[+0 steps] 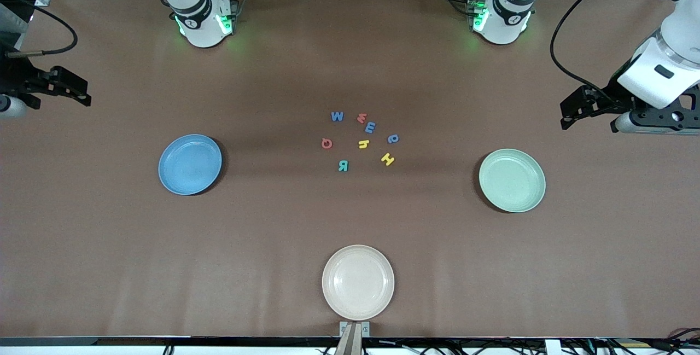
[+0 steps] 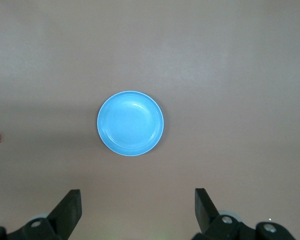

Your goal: Sort uppercase to blue plate, lowercase to green plate

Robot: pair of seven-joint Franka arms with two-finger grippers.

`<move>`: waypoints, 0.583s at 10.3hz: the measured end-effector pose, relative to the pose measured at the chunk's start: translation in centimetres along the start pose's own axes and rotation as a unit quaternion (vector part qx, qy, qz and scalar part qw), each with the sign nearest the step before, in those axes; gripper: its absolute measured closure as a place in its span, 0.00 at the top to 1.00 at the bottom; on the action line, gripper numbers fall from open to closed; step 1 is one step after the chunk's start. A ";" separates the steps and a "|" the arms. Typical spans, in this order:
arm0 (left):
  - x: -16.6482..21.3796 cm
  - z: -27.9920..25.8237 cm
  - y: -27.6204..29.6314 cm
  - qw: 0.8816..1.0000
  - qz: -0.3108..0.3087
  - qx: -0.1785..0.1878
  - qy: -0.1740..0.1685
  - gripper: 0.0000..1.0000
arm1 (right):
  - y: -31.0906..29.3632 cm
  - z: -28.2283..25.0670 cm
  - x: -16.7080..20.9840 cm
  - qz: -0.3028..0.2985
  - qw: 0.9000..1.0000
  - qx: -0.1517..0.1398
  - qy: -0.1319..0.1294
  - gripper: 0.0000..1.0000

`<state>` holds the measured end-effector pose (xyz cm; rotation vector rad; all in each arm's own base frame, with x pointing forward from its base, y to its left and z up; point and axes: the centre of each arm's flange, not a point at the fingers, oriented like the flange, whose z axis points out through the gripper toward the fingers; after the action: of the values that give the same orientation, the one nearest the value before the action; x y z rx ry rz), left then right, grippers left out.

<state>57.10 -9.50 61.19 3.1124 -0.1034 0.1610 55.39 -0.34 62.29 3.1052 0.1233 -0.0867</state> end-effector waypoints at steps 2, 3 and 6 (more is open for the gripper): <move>0.1 0.2 -0.1 1.000 -0.001 0.000 -0.002 1.00 | -2.1 0.2 0.8 0.005 1.000 -0.001 -0.003 1.00; 0.1 0.4 -0.2 1.000 -0.001 0.000 -0.003 1.00 | -3.7 0.2 0.9 0.013 1.000 -0.001 -0.004 1.00; 0.3 0.9 -0.3 1.000 -0.002 -0.001 -0.008 1.00 | -11.5 0.5 0.2 0.051 0.998 -0.003 -0.021 1.00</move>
<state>57.53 -9.24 60.29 3.1119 -0.0973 0.1358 54.65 11.15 61.46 3.0949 -0.0360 -0.1498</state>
